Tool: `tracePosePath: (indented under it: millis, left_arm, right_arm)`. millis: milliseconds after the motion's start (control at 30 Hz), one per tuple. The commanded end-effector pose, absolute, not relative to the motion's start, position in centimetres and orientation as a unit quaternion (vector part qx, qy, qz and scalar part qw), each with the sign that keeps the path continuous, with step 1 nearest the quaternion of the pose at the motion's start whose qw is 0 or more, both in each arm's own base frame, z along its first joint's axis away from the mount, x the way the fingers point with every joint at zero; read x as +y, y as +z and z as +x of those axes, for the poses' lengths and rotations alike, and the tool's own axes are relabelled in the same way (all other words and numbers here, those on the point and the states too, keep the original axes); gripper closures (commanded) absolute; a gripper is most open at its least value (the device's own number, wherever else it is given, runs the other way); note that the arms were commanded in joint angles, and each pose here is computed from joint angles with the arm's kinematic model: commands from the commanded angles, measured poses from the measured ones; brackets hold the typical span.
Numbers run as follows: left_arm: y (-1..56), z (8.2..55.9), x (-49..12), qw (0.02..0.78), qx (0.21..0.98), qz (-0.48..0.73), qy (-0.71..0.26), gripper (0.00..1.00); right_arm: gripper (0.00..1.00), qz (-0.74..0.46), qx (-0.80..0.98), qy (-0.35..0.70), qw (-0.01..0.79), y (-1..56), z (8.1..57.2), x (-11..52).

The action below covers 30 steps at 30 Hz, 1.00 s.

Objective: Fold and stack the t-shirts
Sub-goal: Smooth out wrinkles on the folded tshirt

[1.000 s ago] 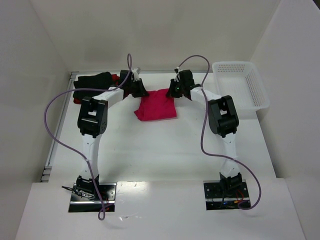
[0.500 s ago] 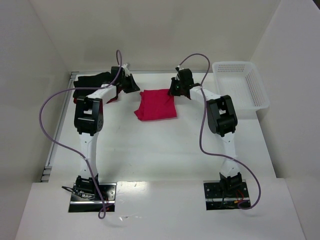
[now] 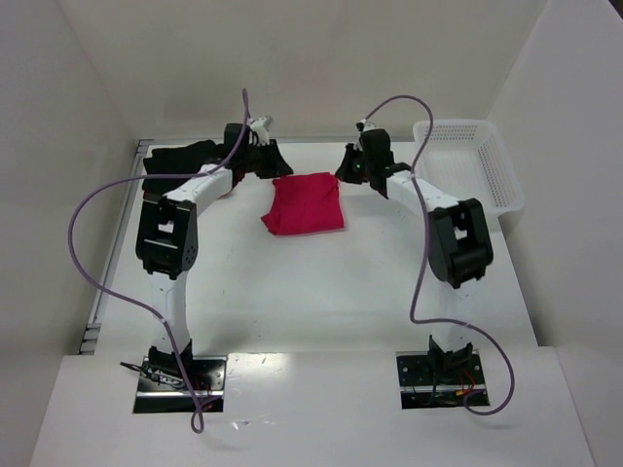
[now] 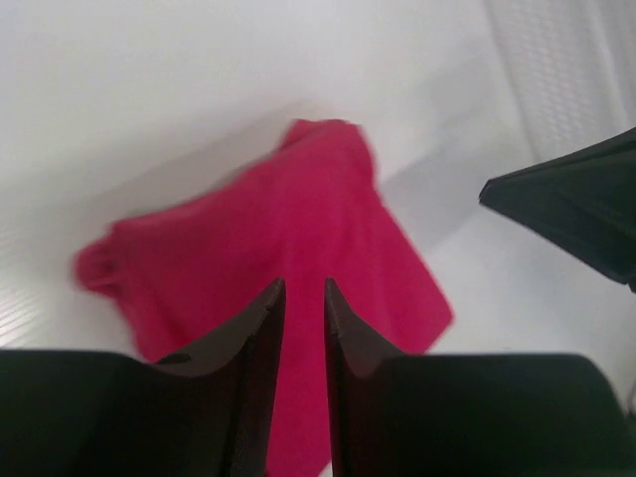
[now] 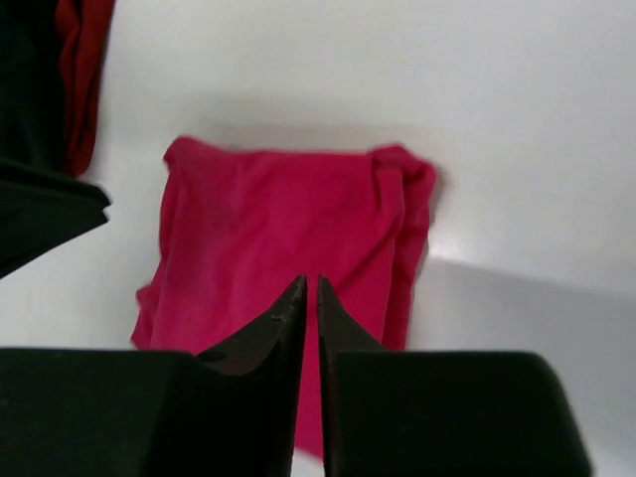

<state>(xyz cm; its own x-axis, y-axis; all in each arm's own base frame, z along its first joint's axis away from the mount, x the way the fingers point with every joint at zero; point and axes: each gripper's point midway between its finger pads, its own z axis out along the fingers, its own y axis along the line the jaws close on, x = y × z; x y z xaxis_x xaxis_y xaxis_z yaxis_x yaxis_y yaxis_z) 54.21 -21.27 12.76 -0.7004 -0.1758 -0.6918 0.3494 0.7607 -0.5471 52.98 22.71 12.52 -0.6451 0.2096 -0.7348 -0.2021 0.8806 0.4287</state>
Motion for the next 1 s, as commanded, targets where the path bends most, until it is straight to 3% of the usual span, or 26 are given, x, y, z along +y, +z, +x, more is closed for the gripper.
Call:
tracePosePath:
  millis: [0,167,400,633,967]
  left_arm:
    - [15.6,52.0,-25.9,0.400,0.815,0.147,-0.392,0.69]
    - [12.7,52.4,-29.4,0.357,0.819,0.148,-0.425,0.69]
    - [11.2,53.3,-32.8,0.352,0.806,0.151,-0.450,0.81]
    - [8.9,55.5,-33.2,0.355,0.822,0.118,-0.429,0.87]
    - [7.3,59.2,-30.5,0.378,0.840,0.053,-0.386,0.87]
  right_arm:
    - [0.89,0.023,0.852,0.249,0.461,17.1,50.5,20.9]
    - [0.99,0.016,0.884,0.241,0.401,12.9,46.7,20.3]
    - [1.00,-0.012,0.901,0.260,0.346,8.3,44.4,23.6]
    - [1.00,-0.025,0.914,0.253,0.315,5.6,44.2,25.6]
    - [1.00,-0.019,0.934,0.223,0.280,3.0,40.6,24.4]
